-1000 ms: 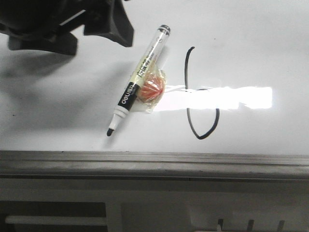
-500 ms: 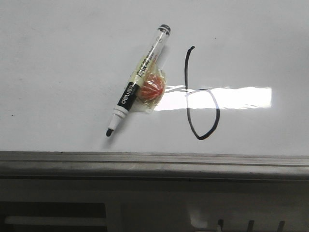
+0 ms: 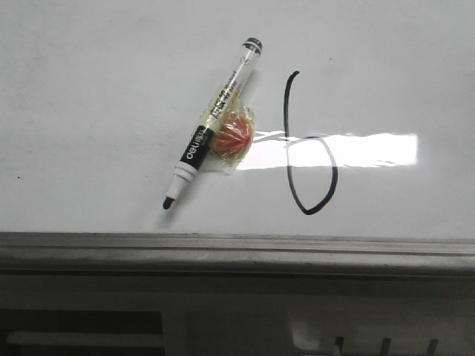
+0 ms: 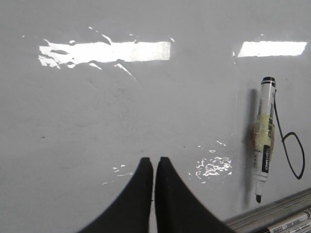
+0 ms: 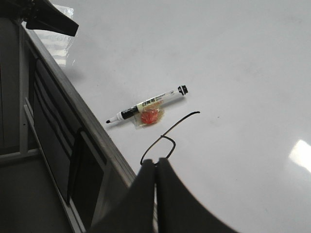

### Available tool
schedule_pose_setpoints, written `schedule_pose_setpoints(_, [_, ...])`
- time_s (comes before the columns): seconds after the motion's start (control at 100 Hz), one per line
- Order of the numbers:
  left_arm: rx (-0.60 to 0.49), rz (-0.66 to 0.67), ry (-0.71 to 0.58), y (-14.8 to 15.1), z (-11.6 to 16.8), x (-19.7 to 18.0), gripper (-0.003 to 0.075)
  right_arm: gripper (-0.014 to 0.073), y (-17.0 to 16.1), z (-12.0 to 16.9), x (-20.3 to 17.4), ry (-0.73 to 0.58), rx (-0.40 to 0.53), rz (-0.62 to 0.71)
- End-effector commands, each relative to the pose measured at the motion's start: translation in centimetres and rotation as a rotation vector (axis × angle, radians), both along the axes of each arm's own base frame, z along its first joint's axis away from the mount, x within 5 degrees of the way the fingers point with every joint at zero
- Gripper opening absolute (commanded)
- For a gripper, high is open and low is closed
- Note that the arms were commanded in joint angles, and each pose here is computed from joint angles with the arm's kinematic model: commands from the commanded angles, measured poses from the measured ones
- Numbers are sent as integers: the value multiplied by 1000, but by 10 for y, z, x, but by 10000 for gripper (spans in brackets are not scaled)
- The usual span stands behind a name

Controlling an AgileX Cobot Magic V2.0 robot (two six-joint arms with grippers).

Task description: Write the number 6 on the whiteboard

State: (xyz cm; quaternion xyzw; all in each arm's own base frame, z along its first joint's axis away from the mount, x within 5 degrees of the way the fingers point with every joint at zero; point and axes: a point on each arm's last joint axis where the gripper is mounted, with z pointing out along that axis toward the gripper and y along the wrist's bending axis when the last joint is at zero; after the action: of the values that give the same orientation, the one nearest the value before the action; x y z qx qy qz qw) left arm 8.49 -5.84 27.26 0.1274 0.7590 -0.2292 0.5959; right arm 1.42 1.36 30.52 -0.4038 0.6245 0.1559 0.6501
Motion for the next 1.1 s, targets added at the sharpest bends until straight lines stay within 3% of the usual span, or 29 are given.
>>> schedule_pose_setpoints(0.0, [-15, -34, -28, -3, 9, -1, -19, -64, 0, 13, 0, -54, 58, -5])
schedule_pose_setpoints(0.33, [-20, -18, -41, 2, 7, -3, -19, -64, 0, 13, 0, -54, 58, -5])
schedule_pose_setpoints(0.6, [165, -21, -391, 17, -6, -12, -19, -64, 0, 13, 0, -54, 58, -5])
schedule_pose_setpoints(0.73, [119, 24, -367, 23, -20, -17, -19, -64, 0, 13, 0, -54, 58, -5])
schedule_pose_setpoints(0.93, [144, 199, -303, 37, -48, -17, -19, -64, 0, 13, 0, -54, 58, -5])
schedule_pose_setpoints(1.09, [80, 291, -169, 44, -82, -19, -19, -64, 0, 13, 0, -54, 58, -5])
